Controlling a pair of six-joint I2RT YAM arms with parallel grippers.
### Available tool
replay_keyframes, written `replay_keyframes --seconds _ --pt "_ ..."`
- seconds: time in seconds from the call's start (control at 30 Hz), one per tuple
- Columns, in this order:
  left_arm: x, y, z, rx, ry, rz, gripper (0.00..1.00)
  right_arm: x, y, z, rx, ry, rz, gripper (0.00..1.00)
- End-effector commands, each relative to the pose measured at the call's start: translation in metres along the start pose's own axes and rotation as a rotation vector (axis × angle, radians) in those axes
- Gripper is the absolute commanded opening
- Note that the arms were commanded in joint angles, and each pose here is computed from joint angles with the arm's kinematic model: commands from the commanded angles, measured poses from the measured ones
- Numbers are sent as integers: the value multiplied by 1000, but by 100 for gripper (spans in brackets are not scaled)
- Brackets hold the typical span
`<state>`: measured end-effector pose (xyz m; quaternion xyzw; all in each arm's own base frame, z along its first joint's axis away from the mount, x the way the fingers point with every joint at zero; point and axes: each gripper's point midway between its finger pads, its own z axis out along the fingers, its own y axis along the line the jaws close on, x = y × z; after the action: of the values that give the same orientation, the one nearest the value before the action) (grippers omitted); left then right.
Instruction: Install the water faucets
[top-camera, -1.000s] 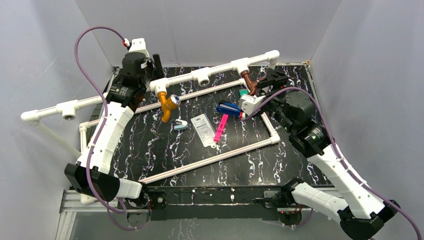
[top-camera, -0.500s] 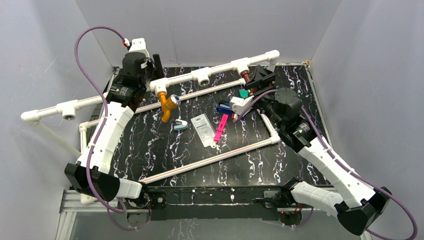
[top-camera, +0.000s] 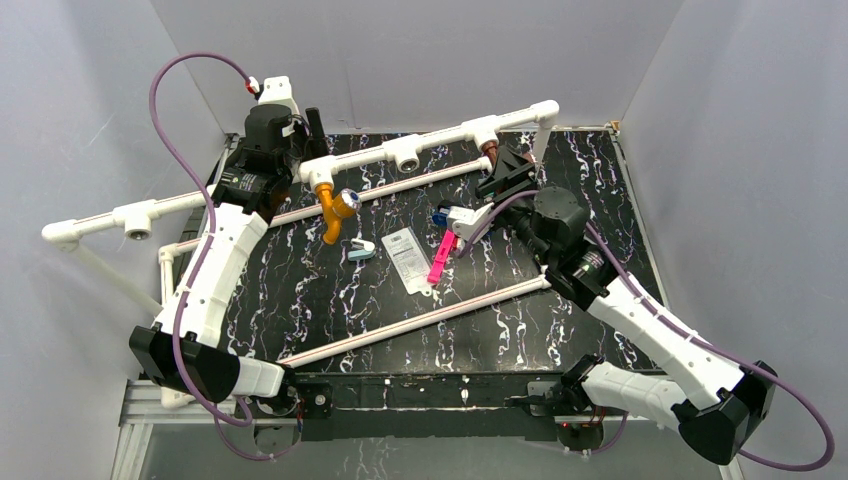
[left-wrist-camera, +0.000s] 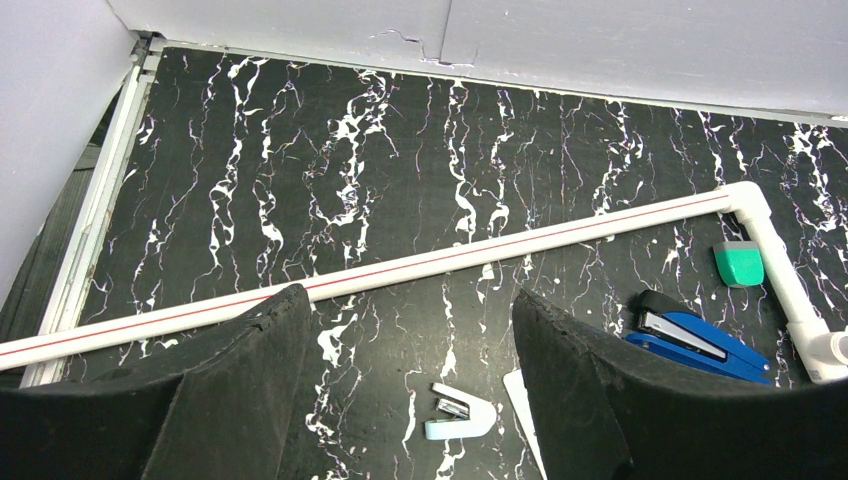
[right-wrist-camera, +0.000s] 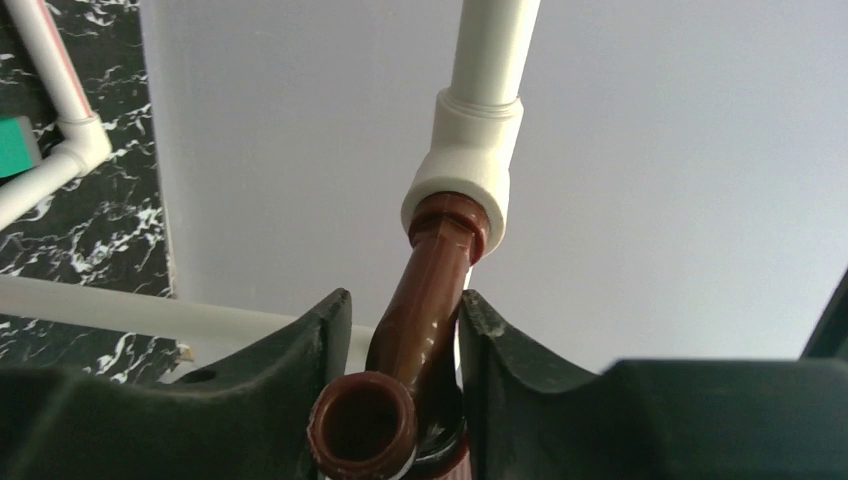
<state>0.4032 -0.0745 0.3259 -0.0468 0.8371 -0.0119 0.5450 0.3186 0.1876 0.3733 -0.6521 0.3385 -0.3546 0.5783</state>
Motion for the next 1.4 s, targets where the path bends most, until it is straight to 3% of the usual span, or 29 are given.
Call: replay_keyframes --seconds 0.0,0.2,0.33,0.57,0.8,1.37 --pt "90 -4 2 14 306 119 72 12 -15 -4 90 69 34 46" --pt "89 -4 1 18 306 118 72 17 -10 -9 136 117 150 1" --pt "89 -5 1 18 305 117 72 6 -7 -8 164 95 333 1" --pt "87 -5 -1 20 300 115 72 -19 -2 1 213 15 918 1" --pt "87 -4 -3 21 298 114 72 -34 -17 4 281 -80 1327 1" --pt "85 -8 -4 36 293 107 72 -47 -36 0 302 -159 1914 1"
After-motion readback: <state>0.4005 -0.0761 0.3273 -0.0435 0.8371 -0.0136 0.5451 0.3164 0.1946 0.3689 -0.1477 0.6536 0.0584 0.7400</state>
